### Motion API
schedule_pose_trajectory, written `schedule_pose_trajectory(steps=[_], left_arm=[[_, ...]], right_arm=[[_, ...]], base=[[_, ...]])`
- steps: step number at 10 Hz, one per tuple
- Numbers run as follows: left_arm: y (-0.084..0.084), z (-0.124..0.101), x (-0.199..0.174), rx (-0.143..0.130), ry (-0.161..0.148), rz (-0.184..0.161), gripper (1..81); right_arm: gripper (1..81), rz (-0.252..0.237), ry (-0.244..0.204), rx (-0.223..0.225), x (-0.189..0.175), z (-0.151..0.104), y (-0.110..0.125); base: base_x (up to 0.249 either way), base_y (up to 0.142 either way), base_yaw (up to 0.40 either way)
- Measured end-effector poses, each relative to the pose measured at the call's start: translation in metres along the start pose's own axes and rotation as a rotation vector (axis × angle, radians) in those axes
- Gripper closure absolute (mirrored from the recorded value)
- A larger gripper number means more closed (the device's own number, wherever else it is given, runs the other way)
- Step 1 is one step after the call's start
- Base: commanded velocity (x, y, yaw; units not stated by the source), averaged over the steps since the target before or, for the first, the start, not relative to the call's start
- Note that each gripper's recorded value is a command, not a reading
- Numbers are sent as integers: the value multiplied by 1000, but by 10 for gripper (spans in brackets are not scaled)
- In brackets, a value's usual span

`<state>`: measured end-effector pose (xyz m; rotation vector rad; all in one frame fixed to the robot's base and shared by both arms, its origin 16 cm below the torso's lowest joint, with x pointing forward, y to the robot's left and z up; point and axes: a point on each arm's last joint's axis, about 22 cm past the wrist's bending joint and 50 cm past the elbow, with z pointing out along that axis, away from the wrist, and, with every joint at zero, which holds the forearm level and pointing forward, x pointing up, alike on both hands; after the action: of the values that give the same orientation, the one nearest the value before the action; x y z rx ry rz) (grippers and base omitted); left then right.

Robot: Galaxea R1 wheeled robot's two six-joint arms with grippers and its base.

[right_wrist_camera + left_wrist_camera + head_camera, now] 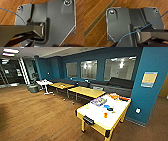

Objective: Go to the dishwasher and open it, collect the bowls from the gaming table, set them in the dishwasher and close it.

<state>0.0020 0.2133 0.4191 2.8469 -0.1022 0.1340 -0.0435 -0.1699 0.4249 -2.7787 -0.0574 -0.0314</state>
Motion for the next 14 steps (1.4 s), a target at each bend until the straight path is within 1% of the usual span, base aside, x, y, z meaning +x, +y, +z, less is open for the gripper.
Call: schedule_pose_trajectory(steps=[6,10,12,13,14], left_arm=[[0,0,1,0,2,1,10],[0,0,-2,0,-1,-1,10],[-1,0,1,1,2,0,10],[3,1,2,-5,4,0,10],[2,1,2,-4,5,0,10]], right_arm=[[10,-1,2,1,2,0,-1],[10,0,-1,-1,0,0,0],[10,-1,2,-1,3,0,0],[10,-1,2,-6,3,-1,3],[10,-1,-1,-7,1,-1,4]], base=[[188,64,0],[191,0,0],[191,65,0],[190,68,0],[191,68,0]])
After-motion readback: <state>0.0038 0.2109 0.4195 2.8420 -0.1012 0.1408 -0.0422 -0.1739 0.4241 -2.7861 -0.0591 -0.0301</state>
